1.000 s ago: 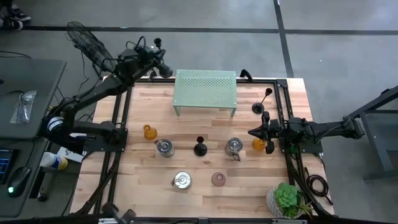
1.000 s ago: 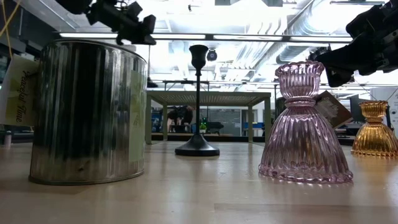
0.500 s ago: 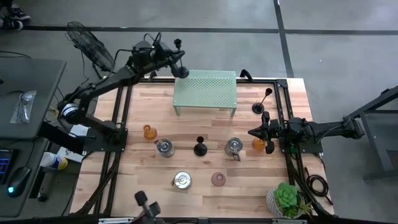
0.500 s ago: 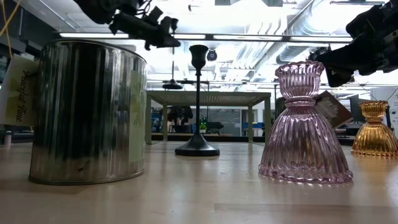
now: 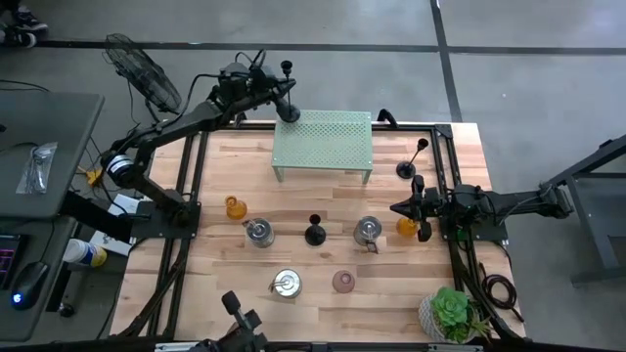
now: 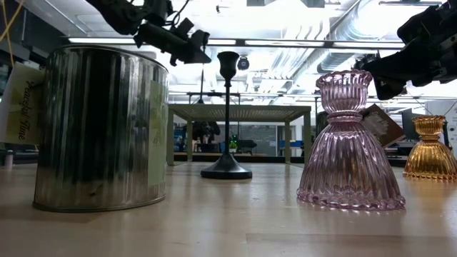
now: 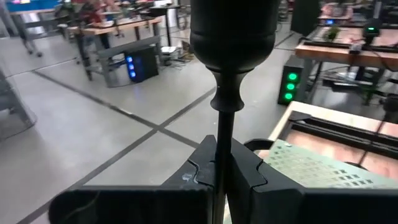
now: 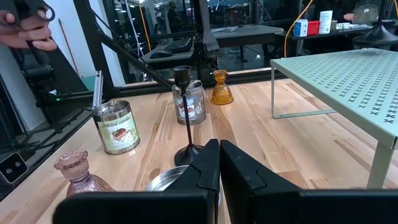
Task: Pick & Place candle stick holders
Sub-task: Put the top left black candle holder on the shelf
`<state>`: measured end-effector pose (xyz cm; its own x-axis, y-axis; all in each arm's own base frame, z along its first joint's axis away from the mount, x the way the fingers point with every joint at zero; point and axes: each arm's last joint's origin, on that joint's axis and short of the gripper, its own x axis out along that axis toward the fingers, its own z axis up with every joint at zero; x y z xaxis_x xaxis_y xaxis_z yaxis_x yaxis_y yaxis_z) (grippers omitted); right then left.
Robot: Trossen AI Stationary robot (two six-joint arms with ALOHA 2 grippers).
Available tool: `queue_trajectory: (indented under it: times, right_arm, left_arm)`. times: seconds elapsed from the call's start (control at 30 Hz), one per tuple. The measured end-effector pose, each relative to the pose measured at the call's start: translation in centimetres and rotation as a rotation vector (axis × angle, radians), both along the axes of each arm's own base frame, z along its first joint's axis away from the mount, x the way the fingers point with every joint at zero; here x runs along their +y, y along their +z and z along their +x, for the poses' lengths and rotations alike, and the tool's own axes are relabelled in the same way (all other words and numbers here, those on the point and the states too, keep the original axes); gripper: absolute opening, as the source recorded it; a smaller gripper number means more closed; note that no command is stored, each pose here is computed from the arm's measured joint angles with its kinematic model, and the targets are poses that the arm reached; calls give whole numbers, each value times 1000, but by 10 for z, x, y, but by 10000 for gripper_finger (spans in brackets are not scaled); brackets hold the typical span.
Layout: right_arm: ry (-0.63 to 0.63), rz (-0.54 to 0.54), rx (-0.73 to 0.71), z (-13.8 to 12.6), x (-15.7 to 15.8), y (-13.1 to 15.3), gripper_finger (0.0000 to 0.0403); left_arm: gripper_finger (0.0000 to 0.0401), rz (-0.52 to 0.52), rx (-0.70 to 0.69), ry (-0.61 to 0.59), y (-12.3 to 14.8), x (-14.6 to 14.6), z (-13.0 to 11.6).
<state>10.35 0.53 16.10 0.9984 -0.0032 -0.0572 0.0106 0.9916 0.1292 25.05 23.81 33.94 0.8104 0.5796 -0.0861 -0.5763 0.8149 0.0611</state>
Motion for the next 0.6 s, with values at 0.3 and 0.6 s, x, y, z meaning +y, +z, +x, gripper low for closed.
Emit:
queue_trajectory:
  times: [0.3, 0.6]
  right_arm:
    - [0, 0, 0, 0, 0, 0, 4]
    - [0, 0, 0, 0, 0, 0, 4]
  left_arm:
    - [5, -43, -15, -3, -5, 0, 4]
    - [5, -76, -15, 48, -10, 2, 8]
